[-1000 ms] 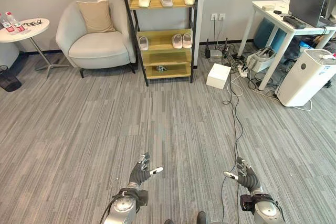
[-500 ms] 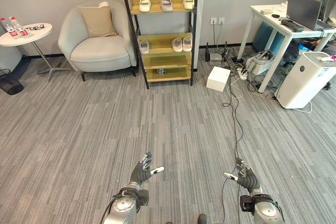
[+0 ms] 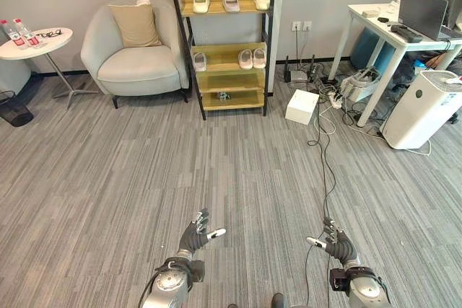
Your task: Arrange the slippers neatly on the shoe rack.
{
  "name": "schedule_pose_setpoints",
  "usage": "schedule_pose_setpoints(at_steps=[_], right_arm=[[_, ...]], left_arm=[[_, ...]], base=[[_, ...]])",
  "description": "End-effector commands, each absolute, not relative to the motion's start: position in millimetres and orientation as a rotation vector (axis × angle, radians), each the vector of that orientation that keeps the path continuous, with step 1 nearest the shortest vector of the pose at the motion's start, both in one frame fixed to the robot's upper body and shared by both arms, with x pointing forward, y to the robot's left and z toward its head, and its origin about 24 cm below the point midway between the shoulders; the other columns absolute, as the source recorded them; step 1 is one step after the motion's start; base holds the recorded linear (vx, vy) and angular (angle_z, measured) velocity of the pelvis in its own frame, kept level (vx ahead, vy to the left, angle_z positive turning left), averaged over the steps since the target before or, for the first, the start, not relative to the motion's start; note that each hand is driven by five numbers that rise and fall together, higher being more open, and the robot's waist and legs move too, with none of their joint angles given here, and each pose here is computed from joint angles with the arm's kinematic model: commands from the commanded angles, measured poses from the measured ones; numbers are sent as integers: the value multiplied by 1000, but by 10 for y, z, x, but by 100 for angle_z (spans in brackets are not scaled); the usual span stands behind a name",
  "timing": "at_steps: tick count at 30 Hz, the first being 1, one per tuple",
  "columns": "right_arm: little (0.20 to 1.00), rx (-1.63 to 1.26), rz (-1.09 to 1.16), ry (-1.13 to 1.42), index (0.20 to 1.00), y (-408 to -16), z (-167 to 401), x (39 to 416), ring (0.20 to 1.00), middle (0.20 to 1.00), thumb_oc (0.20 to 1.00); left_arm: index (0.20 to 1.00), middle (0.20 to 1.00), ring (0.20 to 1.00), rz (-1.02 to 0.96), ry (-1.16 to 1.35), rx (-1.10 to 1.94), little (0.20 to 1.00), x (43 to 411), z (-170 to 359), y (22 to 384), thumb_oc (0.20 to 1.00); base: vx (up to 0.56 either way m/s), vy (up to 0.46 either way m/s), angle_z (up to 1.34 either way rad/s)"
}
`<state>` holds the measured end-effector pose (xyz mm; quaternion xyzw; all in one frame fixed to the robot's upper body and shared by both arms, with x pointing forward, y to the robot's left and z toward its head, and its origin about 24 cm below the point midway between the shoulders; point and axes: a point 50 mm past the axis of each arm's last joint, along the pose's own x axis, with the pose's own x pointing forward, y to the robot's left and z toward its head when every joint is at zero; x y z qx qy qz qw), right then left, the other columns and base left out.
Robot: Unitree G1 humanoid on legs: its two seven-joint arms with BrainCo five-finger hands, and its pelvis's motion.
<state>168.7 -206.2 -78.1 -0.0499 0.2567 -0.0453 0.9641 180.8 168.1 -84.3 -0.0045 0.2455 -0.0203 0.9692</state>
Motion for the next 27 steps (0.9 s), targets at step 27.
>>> schedule_pose_setpoints(at_steps=[27], right_arm=[[1000,-115,-77,290,1000,-2097,-367,2142,1000,1000,1000]], left_arm=[[1000,1000,1000,27,306,50,1000,2203,-497,1984,1000]], base=[[131,26,-11]])
